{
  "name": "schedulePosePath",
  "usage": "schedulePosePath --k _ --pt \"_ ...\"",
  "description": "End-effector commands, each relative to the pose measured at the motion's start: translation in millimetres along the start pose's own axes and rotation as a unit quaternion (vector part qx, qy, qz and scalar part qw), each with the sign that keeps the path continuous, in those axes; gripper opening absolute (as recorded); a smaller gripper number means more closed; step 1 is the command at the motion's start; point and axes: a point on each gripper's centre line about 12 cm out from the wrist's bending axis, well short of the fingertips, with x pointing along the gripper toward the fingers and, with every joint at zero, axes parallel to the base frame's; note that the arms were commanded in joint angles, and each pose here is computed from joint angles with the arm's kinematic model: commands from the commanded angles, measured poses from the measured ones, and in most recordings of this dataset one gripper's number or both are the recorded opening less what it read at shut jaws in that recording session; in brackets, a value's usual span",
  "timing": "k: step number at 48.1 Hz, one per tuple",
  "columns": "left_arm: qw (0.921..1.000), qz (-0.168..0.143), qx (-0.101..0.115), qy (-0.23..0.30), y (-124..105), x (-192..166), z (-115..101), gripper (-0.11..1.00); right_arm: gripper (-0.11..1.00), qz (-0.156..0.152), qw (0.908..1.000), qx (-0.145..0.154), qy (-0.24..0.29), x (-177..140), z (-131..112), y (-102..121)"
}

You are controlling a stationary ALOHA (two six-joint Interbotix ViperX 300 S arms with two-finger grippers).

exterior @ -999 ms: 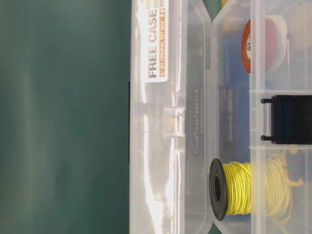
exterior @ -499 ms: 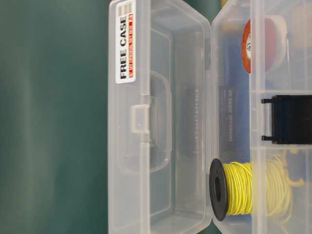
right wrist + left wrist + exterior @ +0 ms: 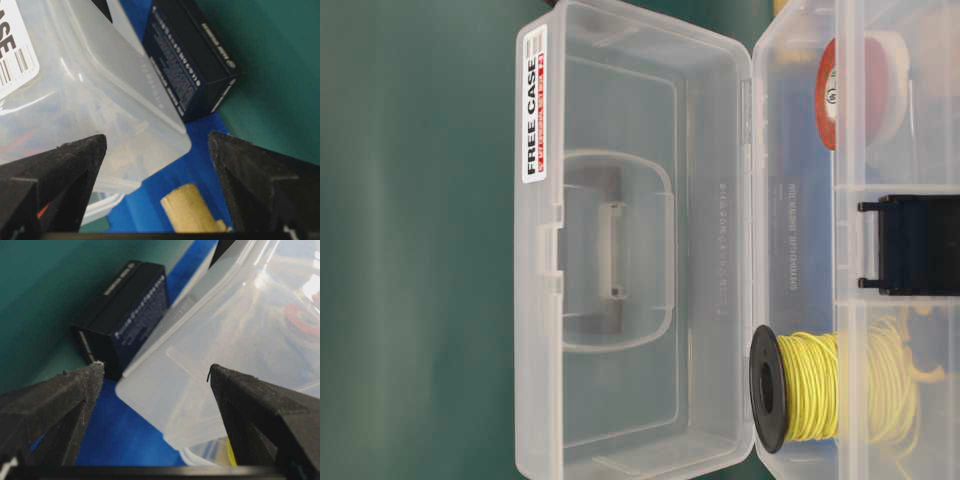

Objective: Open the tool box with both arms.
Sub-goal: 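Lift the lid with both grippers and swing it back away from the front, then push the lid fully open with both grippers toward the back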

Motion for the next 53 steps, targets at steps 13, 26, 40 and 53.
schedulePosePath --k 13,26,40,53 --pt "0.9990 0.024 -0.003 -0.038 12.8 3.2 22.7 0.93 0.85 -0.016 0.9984 0.009 -0.053 5.3 30.3 -9.6" --pt "0.9984 0.042 -0.005 -0.038 22.3 3.1 22.2 0.93 0.85 -0.034 0.9984 0.015 -0.043 12.9 28.0 -20.6" --pt "0.9976 0.049 -0.005 -0.049 25.4 6.5 24.3 0.93 0.85 -0.051 0.9977 0.021 -0.040 13.2 27.3 -30.6" --pt "0.9978 0.063 -0.008 -0.021 36.1 28.8 19.4 0.93 0.85 -0.065 0.9968 0.026 -0.038 13.7 26.7 -39.0"
